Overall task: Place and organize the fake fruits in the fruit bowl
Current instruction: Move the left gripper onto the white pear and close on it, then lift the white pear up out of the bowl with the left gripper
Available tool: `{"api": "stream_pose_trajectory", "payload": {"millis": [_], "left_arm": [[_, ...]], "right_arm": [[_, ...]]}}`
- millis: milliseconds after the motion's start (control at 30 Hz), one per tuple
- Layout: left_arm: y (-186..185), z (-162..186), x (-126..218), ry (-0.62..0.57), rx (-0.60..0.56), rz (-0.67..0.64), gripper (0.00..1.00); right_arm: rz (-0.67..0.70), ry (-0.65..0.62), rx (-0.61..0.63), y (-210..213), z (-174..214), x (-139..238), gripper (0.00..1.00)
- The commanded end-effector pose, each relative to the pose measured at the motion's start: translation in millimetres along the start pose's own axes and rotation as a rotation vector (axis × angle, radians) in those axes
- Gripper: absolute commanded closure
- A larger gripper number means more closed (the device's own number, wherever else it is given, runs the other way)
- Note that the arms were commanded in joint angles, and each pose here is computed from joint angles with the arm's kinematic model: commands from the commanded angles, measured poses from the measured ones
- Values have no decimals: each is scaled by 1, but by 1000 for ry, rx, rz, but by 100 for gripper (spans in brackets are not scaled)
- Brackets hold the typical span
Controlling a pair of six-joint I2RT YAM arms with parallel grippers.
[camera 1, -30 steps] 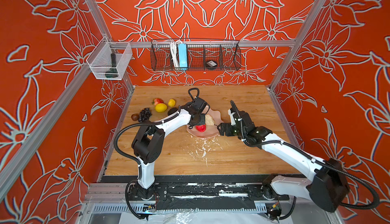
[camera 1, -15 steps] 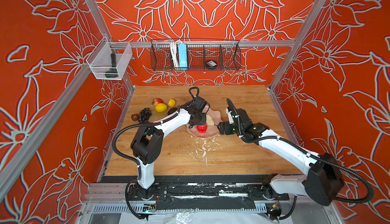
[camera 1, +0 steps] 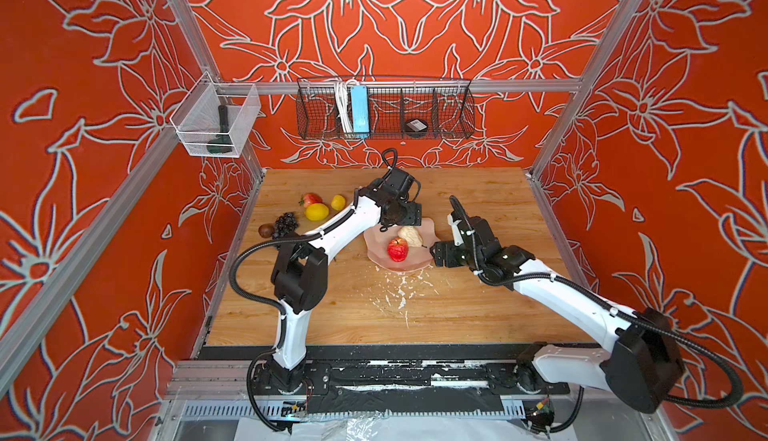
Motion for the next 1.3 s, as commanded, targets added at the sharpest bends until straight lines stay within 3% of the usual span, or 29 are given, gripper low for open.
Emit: {"api": "stream_pose_trajectory", "payload": {"millis": [0, 567, 1067, 1267], "left_arm": [[4, 10, -15, 126, -18, 9, 17], [6, 19, -69, 275, -27, 17, 14], [9, 25, -90, 311, -5, 9, 24], [10, 29, -91, 325, -2, 13, 16]], "right_arm": [[9, -13, -26, -5, 2, 2, 10], [6, -6, -43, -7, 4, 1, 10], [9, -2, -39, -7, 5, 2, 10], [9, -3, -36, -6, 4, 2, 9]]}}
Point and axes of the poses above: each gripper's point midway between its finger pads, its own x axis back along the fingers, its own y axis along the line the jaws close on, z = x × y, the point moved 8 cm from there along x, back along the fingers, and after that the axes turned 13 degrees about -x, right-handed, at the moved point
